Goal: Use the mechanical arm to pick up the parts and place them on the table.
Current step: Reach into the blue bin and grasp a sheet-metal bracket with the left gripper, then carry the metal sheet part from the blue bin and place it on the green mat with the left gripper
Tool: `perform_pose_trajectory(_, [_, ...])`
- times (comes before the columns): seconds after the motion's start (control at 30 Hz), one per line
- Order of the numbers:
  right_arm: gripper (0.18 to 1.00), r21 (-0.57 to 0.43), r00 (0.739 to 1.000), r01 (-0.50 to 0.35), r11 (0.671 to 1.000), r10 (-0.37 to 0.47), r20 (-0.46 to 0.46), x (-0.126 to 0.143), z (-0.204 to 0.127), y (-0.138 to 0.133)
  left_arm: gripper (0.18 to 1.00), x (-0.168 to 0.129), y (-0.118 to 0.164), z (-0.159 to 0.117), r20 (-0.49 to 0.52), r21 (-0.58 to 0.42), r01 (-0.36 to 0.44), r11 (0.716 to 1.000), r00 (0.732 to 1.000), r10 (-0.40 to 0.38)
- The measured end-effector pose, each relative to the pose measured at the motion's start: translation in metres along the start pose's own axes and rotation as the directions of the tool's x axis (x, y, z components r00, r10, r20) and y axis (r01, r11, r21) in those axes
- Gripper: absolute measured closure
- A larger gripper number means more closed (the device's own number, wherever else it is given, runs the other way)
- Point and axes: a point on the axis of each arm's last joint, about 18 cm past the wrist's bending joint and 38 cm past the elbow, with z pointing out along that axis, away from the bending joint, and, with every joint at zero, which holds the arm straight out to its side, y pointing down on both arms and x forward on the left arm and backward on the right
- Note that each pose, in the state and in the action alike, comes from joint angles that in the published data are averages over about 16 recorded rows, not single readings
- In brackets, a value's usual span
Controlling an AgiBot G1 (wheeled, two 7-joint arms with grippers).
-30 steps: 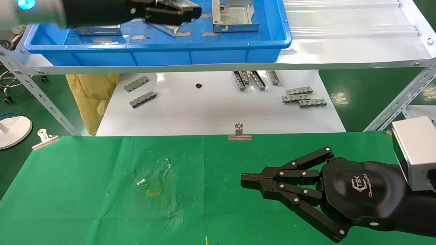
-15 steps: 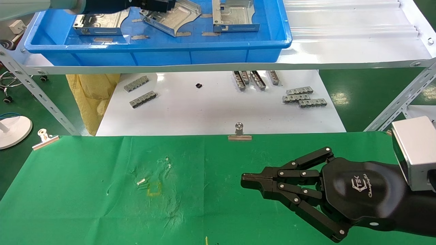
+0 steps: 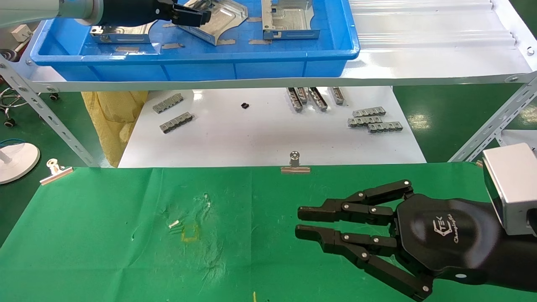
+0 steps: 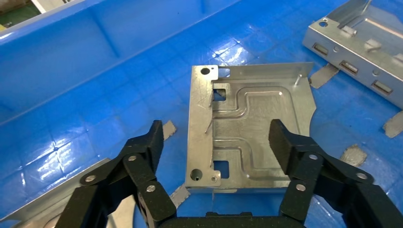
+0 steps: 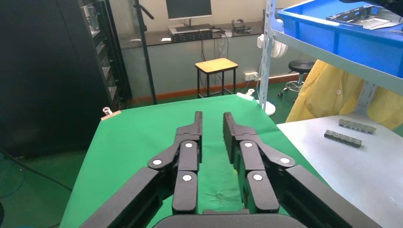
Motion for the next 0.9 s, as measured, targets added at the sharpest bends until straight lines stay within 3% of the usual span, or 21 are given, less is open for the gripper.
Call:
perform_pose_trajectory(0.4, [0.728,0.0,1.0,0.0,1.0,0.0,0.0,0.0,0.0,0.0,0.551,-0.004,0.007,0.003,0.028,-0.016,-0.016,1.0,0.999,0.017])
perform_pose_trajectory(0.73, [0.489,0.0,1.0,0.0,1.0,0.0,0.0,0.0,0.0,0.0,0.788,-0.003,0.005,0.005,0.037,0.011,-0.002,1.0,0.999,0.001])
perform_pose_trajectory(0.9, [0.378,0.0,1.0,0.0,1.0,0.0,0.0,0.0,0.0,0.0,0.855,-0.003,-0.004,0.0,0.008,0.053,0.012,0.999,1.0,-0.012])
